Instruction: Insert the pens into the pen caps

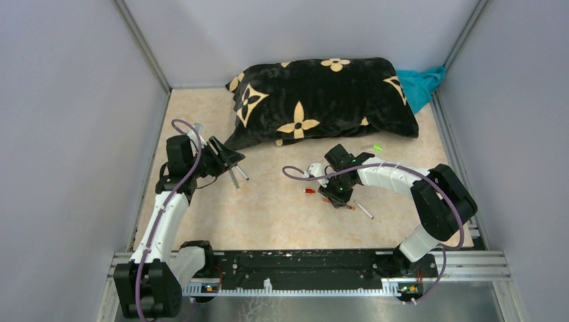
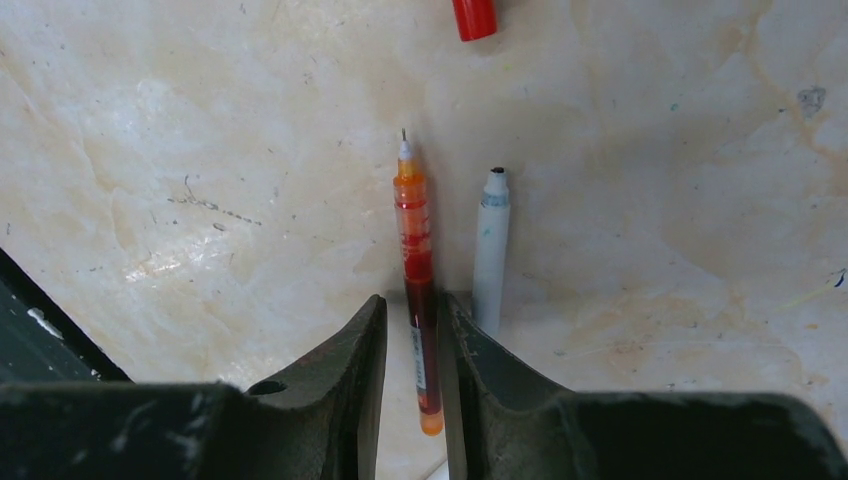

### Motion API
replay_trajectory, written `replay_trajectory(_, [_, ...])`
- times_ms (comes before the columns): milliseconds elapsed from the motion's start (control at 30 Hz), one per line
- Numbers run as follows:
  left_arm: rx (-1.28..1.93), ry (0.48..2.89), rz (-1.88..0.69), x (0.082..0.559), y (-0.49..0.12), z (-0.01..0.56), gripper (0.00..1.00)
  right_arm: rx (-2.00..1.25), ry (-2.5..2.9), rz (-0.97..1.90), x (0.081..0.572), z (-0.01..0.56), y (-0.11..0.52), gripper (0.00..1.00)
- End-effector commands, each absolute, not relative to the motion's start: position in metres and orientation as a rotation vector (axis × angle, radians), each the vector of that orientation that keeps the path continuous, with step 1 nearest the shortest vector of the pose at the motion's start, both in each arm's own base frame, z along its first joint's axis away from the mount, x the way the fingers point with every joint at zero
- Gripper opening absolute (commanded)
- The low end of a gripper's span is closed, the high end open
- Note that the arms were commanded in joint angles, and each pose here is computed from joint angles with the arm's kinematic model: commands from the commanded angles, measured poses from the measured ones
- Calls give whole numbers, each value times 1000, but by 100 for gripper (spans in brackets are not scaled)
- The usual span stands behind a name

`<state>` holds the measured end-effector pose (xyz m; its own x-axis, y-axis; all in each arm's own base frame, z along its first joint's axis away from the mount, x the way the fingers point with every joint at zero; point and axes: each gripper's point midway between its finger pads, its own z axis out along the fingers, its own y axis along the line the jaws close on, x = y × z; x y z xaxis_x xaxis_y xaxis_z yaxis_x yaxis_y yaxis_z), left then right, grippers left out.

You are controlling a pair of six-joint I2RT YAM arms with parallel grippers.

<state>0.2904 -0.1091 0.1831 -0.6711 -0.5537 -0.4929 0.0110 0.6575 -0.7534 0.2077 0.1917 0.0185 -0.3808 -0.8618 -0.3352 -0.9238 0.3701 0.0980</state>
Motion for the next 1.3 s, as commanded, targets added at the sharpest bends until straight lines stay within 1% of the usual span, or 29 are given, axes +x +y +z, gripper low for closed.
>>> replay_trajectory(0, [-399,2111,-982,290,-109,188,58,-1668,2344,339,201,16,191,25])
replay_trajectory(233, [-399,2107,-982,290,-109,190,58,-1729,2323,274,190,9,186,22])
replay_trajectory(333, [-396,2104,-981,290,-109,191,58,-1743,2327,276,187,8,185,15])
replay_trajectory(467, [-398,2104,-988,290,-109,192,58,-1746,2332,297,184,9,187,2])
replay_trajectory(500, [-398,2103,-990,290,-109,192,58,-1745,2335,316,182,10,189,0])
replay_trajectory(667, [-359,2074,-1026,289,-114,202,59,-1701,2326,432,184,28,202,0])
replay_trajectory(733, [-318,2044,-1068,288,-120,211,63,-1660,2324,501,187,41,206,0])
replay_trajectory(833, [-238,1969,-1148,283,-129,228,74,-1610,2323,631,191,61,210,0])
replay_trajectory(900, [-173,1887,-1205,280,-137,244,80,-1580,2300,745,193,79,213,0])
replay_trajectory(1000, [-88,1755,-1293,271,-147,266,86,-1543,2230,891,195,110,222,0])
replay_trajectory(1100, [3,1649,-1376,259,-169,285,89,-1464,2159,1026,204,144,229,0])
replay_trajectory(1267, [65,1538,-1462,250,-217,307,89,-1322,2011,1190,232,213,237,0])
